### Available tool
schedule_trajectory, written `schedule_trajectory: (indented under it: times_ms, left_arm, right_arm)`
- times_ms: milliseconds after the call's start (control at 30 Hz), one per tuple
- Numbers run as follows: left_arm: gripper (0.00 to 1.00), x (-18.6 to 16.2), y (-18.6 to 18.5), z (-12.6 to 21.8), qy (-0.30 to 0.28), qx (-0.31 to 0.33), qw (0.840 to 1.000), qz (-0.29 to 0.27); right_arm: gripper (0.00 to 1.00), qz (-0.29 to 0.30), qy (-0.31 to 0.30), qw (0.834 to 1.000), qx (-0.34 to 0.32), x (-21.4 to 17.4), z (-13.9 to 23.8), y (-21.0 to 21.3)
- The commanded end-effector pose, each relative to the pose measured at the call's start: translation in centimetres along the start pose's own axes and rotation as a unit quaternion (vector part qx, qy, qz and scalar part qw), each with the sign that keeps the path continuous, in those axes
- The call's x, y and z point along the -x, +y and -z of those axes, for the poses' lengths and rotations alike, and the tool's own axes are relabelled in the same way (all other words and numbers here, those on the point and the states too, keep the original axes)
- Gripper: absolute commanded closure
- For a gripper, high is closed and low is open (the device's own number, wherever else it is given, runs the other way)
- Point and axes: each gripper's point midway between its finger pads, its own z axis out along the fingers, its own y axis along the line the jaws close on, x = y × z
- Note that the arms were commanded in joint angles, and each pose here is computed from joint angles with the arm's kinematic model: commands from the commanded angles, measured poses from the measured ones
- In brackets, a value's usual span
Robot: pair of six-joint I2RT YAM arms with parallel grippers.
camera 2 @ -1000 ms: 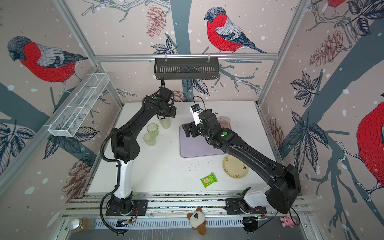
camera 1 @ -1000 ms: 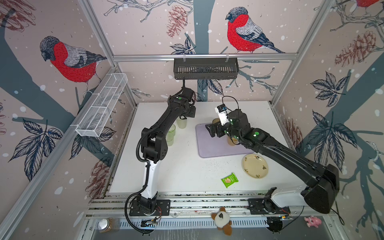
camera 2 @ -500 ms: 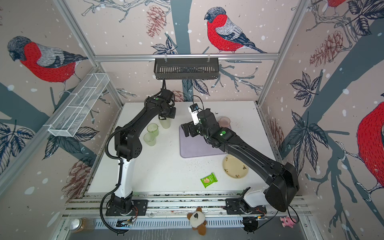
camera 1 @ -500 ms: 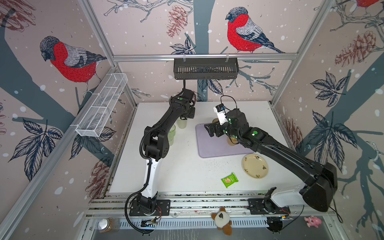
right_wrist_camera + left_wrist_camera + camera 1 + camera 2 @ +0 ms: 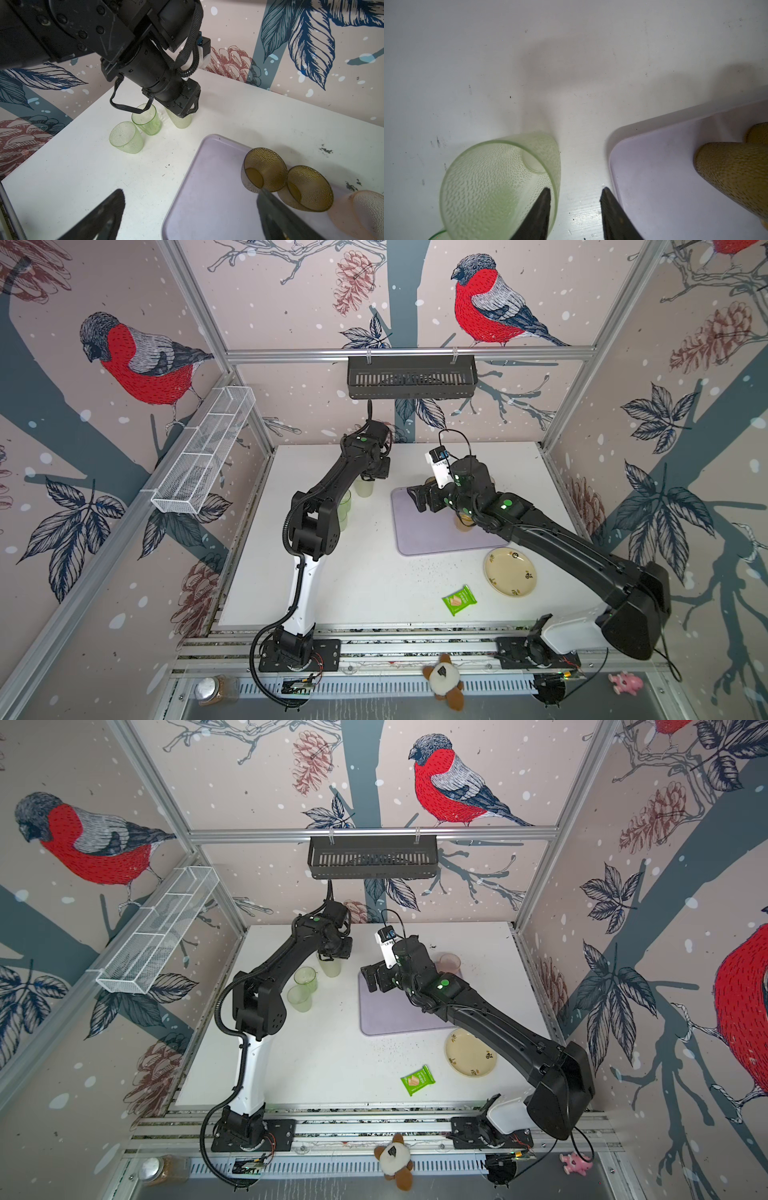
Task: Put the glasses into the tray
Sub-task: 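Close the left gripper on the pale green cup's rim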
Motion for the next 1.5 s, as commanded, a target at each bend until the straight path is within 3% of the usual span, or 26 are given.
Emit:
schedule_trajectory:
  times_ms: [0,1467]
  left_arm:
    - [0.59,-0.2,0.2,0.0,0.006,0.006,1.000,-0.004]
    - [0.80,-0.9,1.3,-0.7,0.015,0.029,0.999,-0.005]
  right_arm:
    - [0.00,0.007,-0.009,1.000,-0.004,0.6,0.1,-0.1]
    - [0.01,0.007,-0.009,1.000,-0.001,1.0,-0.5,0.0]
